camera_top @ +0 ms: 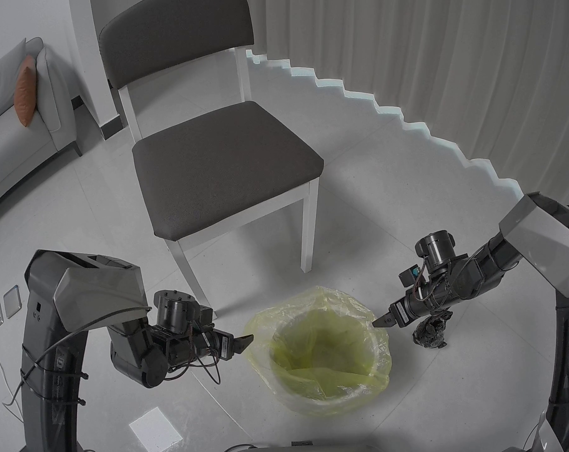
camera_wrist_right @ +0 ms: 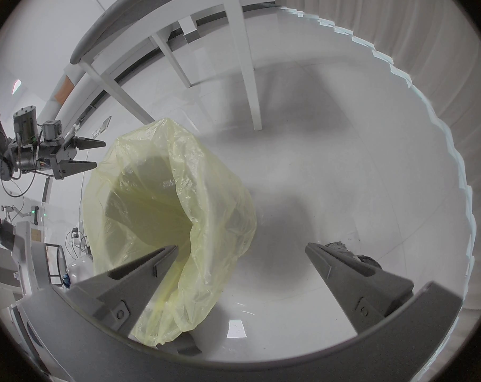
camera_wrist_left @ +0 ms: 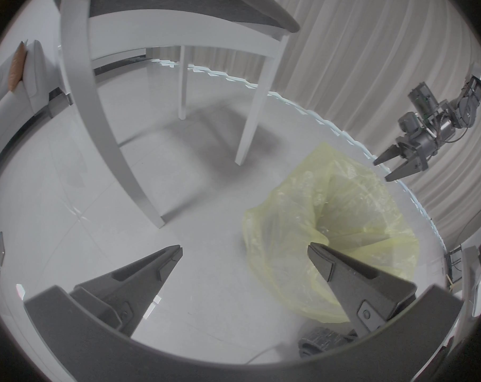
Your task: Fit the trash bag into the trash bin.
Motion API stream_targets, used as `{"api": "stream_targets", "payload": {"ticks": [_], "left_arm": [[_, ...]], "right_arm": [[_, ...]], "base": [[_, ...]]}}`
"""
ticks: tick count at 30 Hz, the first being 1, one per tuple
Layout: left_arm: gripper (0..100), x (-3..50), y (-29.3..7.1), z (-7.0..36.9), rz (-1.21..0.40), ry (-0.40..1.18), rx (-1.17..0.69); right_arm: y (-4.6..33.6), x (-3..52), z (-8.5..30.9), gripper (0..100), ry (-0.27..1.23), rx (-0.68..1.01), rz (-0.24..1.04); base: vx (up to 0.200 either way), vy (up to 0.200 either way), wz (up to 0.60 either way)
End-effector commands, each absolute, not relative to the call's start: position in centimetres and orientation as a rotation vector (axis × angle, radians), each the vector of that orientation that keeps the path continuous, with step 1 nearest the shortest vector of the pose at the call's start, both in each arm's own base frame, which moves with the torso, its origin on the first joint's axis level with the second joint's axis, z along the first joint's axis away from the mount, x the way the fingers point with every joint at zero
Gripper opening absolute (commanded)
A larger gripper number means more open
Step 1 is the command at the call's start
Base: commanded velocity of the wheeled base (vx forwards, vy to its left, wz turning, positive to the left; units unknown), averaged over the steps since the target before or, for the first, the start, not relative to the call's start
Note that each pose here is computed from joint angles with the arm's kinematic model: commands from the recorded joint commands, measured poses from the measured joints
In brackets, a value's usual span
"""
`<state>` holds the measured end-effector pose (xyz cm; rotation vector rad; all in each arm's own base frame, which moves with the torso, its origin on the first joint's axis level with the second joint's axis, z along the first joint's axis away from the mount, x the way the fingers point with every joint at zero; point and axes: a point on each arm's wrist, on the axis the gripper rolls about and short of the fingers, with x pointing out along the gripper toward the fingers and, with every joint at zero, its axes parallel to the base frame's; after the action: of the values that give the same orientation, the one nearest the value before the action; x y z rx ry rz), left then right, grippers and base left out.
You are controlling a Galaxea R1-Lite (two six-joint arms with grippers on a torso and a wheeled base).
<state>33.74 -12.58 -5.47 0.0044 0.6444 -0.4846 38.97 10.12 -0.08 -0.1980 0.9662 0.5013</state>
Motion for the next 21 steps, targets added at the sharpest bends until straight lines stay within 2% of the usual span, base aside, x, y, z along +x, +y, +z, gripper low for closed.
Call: {"api": "stream_targets", "payload": {"ticks": [1, 4, 13, 21], "left_arm": [[100, 34.2, -11.8, -5.9, -0.463, 0.653, 0.019], [100, 35.3, -12.3, -7.3, -0.464, 0.679, 0.038], [100, 38.7, -14.5, -6.4, -0.486, 0.785, 0.052], [100, 39.8, -16.6, -5.9, -0.514, 0.773, 0.063]], "right_arm": [[9.2, 38.8, 1.3, 100, 0.941, -0.186, 0.485], [9.0, 38.7, 1.3, 100, 0.944, -0.184, 0.48], [7.4, 39.2, 1.0, 100, 0.947, -0.18, 0.453], [6.1, 39.0, 0.7, 100, 0.963, -0.177, 0.432]], "base": [[0.0, 0.0, 0.0], [0.0, 0.0, 0.0], [0.0, 0.0, 0.0], [0.0, 0.0, 0.0]]}}
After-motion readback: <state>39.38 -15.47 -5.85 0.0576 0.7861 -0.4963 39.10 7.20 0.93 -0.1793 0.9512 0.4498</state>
